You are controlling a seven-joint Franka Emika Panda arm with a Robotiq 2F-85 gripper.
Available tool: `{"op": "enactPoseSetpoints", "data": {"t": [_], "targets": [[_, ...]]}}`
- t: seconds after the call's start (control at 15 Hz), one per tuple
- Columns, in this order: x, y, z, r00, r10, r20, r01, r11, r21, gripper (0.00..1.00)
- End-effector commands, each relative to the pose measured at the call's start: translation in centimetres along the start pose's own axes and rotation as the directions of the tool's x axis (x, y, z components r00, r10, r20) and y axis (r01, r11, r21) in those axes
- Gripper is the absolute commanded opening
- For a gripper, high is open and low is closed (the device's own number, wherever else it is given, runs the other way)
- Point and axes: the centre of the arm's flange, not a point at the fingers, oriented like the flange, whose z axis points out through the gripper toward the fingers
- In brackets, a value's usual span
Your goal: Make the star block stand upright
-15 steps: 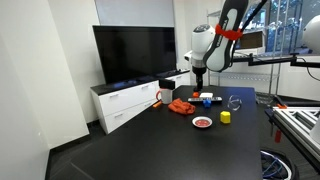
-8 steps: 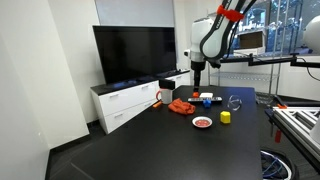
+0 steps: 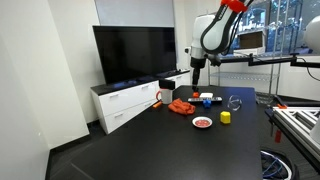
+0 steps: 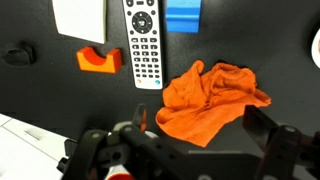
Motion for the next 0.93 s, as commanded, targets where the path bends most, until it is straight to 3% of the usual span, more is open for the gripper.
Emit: {"op": "enactPoseSetpoints", "data": {"t": [0.0, 0.2, 0.33, 0.6, 0.87], "targets": [[0.1, -1.7, 0.6, 0.996, 0.012, 0.091, -0.017, 0.999, 0.047, 1.00], [0.7, -3.8, 1.5, 0.957, 0.084, 0.277, -0.123, 0.984, 0.127, 1.00], [1.4, -4.9, 1.8, 0.924, 0.142, 0.355, -0.203, 0.969, 0.139, 1.00], [2.5, -4.3, 1.8, 0.864, 0.292, 0.411, -0.383, 0.910, 0.158, 1.00], [3.1, -2.9, 1.9, 0.793, 0.444, 0.417, -0.551, 0.814, 0.183, 1.00]]}}
